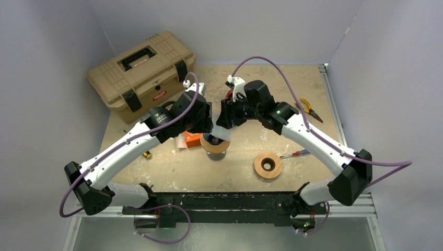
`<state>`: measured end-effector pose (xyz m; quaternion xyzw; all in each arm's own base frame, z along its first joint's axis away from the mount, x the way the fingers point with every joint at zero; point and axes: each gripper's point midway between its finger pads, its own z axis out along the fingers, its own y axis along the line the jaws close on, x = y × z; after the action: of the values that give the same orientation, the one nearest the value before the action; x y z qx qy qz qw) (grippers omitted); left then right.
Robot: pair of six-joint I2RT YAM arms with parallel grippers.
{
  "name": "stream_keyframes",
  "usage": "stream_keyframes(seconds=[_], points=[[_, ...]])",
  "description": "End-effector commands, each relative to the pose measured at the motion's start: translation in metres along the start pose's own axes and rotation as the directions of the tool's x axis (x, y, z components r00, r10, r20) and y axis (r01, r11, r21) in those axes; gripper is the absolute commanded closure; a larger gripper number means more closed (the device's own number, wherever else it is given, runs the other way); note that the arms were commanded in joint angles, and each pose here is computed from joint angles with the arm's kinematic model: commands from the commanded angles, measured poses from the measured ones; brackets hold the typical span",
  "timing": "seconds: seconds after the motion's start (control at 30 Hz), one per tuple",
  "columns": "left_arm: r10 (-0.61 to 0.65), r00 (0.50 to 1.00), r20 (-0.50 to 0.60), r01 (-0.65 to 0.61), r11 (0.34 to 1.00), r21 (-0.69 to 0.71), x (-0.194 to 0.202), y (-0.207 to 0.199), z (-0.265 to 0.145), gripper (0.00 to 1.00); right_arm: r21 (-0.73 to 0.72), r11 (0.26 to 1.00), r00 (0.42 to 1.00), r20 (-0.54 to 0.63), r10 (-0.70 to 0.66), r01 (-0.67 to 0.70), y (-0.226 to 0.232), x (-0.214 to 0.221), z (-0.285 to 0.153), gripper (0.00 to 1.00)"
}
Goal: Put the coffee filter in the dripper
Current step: Place the coffee filter in the coffee dripper.
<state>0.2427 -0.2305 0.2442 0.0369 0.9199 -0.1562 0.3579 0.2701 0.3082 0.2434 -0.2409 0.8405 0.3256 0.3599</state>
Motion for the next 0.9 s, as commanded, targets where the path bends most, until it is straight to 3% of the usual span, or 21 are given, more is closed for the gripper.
stream_keyframes(seconds=[0.0,0.4,0.87], points=[[0.036,0.999,0.004,-0.036,0.999,0.003,-0.002,0.0,-0.001,0.45,-0.022,1.0,1.0,0.003,-0.012,0.012,0.005,0.0,0.008,0.37],[0.061,0.997,-0.039,-0.062,0.998,-0.018,0.009,0.004,0.008,0.49,0.064,0.998,0.998,-0.05,-0.024,0.027,-0.008,0.016,0.02,0.36],[0.132,0.986,-0.101,-0.139,0.988,-0.064,0.021,0.02,0.002,0.52,0.123,0.992,0.997,-0.082,-0.006,0.016,-0.02,0.027,0.023,0.42]])
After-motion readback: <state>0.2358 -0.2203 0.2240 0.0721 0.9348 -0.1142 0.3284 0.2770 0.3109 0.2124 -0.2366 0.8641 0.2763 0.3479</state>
